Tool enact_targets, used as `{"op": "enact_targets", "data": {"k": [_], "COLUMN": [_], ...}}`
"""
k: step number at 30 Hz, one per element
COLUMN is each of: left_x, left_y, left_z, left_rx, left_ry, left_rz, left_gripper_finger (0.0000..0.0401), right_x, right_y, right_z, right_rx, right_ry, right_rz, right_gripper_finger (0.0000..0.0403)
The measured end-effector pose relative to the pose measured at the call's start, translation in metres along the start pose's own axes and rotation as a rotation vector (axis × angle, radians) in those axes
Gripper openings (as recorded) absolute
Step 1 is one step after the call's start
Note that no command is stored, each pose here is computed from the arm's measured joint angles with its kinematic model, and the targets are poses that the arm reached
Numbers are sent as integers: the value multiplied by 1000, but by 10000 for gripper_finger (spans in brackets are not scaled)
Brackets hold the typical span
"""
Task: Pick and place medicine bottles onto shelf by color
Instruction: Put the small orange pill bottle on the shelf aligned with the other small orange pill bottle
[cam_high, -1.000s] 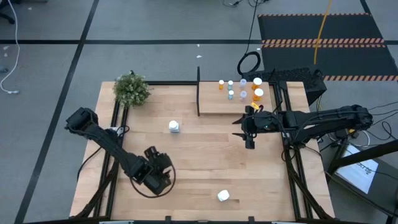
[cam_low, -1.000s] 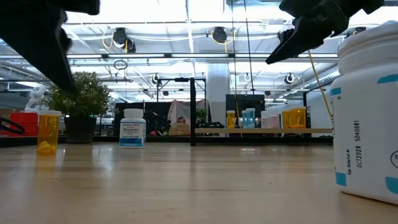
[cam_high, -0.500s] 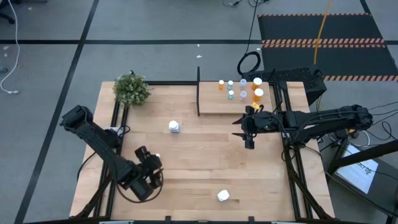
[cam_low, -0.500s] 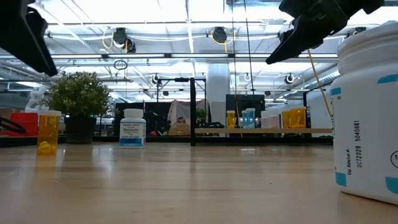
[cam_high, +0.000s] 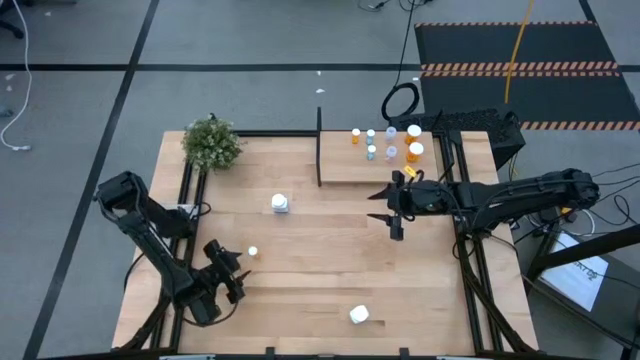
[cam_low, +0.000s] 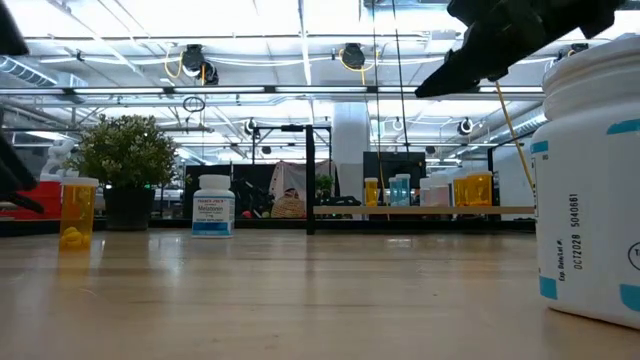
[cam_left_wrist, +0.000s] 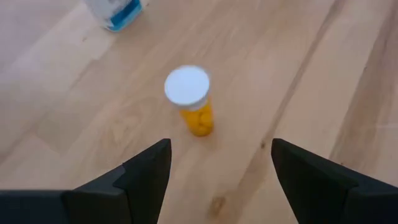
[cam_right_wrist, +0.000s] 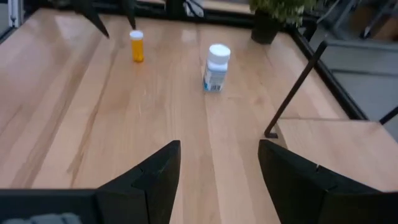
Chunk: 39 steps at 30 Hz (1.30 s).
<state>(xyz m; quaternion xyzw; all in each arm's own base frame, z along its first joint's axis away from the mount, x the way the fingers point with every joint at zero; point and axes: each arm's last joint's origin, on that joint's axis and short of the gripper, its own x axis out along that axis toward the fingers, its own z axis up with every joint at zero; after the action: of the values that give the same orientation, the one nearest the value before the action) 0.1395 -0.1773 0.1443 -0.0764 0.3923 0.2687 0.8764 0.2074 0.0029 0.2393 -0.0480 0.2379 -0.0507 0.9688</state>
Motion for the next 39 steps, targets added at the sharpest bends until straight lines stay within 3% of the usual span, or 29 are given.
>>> {"op": "enact_targets", "data": {"k": [8, 13, 19, 28, 39], "left_x": [37, 53, 61, 67, 70], "left_y": [31, 42, 49, 51, 47], "left_z": [-33, -43, -49, -47, -42], "left_rx": [-38, -63, -63, 2, 60], "left_ry": [-19, -107, -208, -246, -222], "left_rz": [-26, -107, -188, -230, -247], "left_gripper_finger": [278, 278, 278, 276, 177], "right_x": [6, 6, 6, 6, 6], "right_y": [1, 1, 2, 1, 1], "right_z": [-10, -11, -12, -12, -11], "right_rx": [-54, -70, -73, -106, -100], "right_ry": [-126, -124, -115, -115, -122], "right_rz": [-11, -12, -11, -15, -17], "right_gripper_finger": [212, 212, 212, 212, 212]}}
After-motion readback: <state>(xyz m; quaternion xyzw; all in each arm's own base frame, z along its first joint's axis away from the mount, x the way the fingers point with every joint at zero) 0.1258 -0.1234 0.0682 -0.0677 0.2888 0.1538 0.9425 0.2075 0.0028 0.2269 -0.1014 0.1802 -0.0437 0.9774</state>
